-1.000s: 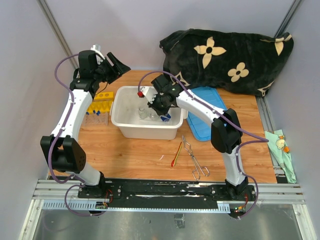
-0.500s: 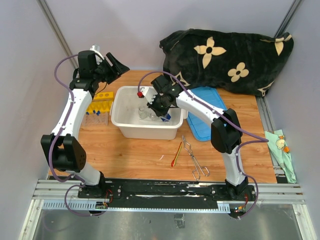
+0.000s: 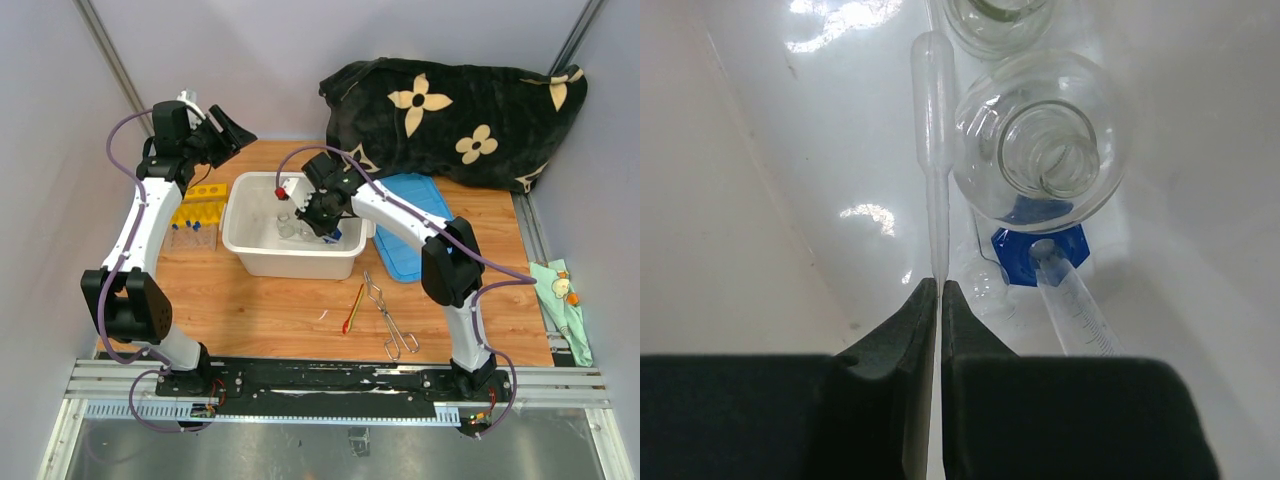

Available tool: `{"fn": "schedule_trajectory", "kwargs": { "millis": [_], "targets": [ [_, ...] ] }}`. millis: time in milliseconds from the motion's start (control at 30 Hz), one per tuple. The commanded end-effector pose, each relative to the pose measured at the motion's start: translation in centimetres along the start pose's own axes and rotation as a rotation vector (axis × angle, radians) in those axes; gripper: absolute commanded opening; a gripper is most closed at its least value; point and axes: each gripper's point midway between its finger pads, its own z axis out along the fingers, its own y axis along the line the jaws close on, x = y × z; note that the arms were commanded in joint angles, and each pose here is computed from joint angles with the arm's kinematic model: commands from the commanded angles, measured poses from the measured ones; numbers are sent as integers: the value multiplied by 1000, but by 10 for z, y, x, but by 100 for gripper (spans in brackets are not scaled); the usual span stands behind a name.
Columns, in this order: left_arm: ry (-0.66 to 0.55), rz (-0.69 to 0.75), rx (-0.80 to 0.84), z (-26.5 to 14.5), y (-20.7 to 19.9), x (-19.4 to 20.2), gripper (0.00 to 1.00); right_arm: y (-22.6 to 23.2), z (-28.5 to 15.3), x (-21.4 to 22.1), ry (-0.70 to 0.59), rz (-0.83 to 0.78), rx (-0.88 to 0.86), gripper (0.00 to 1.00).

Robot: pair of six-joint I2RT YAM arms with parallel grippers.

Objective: Organize the chemistry lab equipment
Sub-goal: Place the chemistry item in the storage box.

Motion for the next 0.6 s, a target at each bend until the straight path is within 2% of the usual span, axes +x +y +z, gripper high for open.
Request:
{"fn": "schedule_trajectory", "kwargs": {
  "millis": [0,567],
  "targets": [
    [2,23,33,-4,-5,-1,68,11,9,16,75,-33,-16,5],
    [17,26,33,-10,-4,6,68,15,19,22,108,-44,-18,6]
  ]
}}
